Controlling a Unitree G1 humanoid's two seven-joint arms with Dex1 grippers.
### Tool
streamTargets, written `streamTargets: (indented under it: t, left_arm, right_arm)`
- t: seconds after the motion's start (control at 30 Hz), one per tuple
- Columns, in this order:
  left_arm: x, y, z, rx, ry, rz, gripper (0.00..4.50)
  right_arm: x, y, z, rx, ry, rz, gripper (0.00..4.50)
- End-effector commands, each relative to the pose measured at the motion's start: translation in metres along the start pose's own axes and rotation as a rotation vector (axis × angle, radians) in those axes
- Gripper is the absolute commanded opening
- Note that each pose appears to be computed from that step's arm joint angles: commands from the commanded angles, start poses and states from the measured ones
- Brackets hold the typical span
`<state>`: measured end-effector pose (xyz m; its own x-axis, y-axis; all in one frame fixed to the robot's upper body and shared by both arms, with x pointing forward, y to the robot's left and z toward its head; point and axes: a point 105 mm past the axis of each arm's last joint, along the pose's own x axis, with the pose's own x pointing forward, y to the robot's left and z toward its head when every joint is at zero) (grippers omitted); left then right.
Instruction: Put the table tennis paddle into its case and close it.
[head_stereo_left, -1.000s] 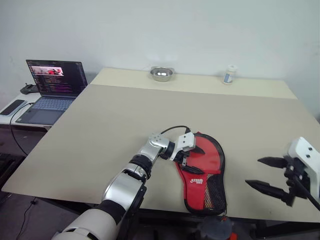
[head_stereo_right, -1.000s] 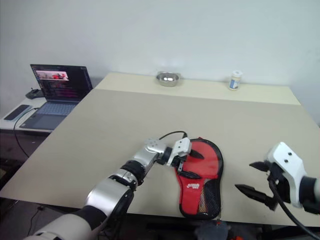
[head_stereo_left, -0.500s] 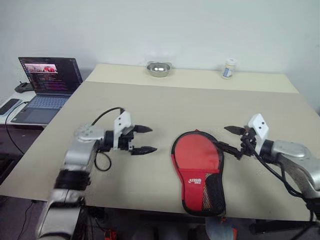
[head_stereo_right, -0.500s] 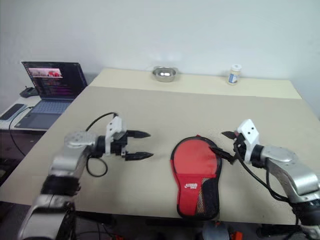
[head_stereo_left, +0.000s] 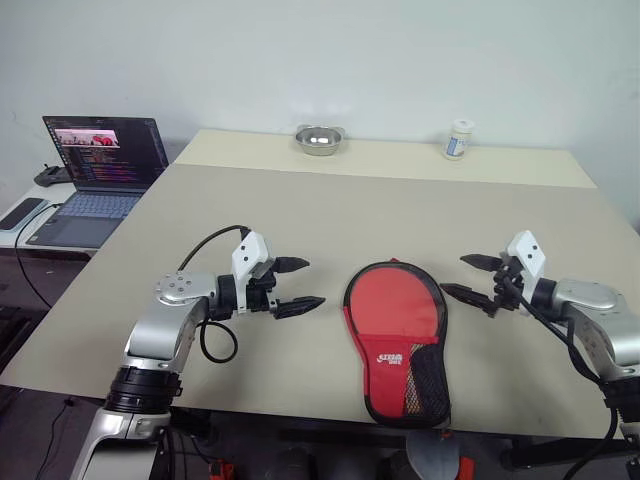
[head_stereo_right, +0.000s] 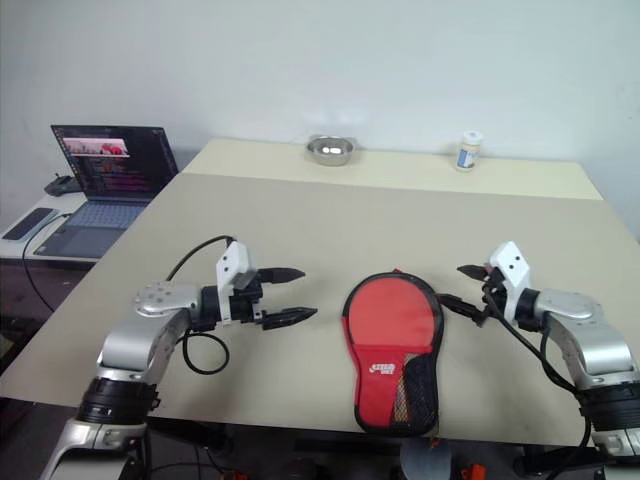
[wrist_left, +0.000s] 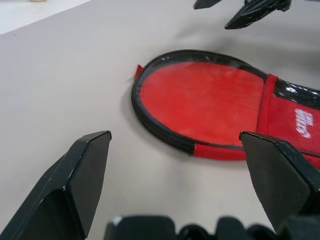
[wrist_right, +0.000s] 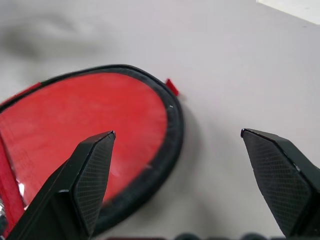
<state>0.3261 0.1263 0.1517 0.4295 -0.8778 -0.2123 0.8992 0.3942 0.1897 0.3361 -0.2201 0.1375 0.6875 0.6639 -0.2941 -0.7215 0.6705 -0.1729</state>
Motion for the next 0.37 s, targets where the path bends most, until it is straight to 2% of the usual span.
streamTargets:
  t: [0.03,0.1,0.37]
  left_arm:
    - [0.007,-0.003,0.019,0.060,-0.049,-0.002,4.50]
    - [0.013,-0.002,0.021,0.070,-0.056,-0.006,4.50]
    - [0.023,0.002,0.010,0.068,-0.041,-0.015,4.50]
  right_arm:
    - [-0.022,-0.018,0.011,-0.045,-0.022,-0.074,4.43]
    - [-0.029,-0.022,0.013,-0.048,-0.025,-0.097,4.43]
    - [-0.033,-0.002,0.020,-0.057,-0.025,-0.087,4.43]
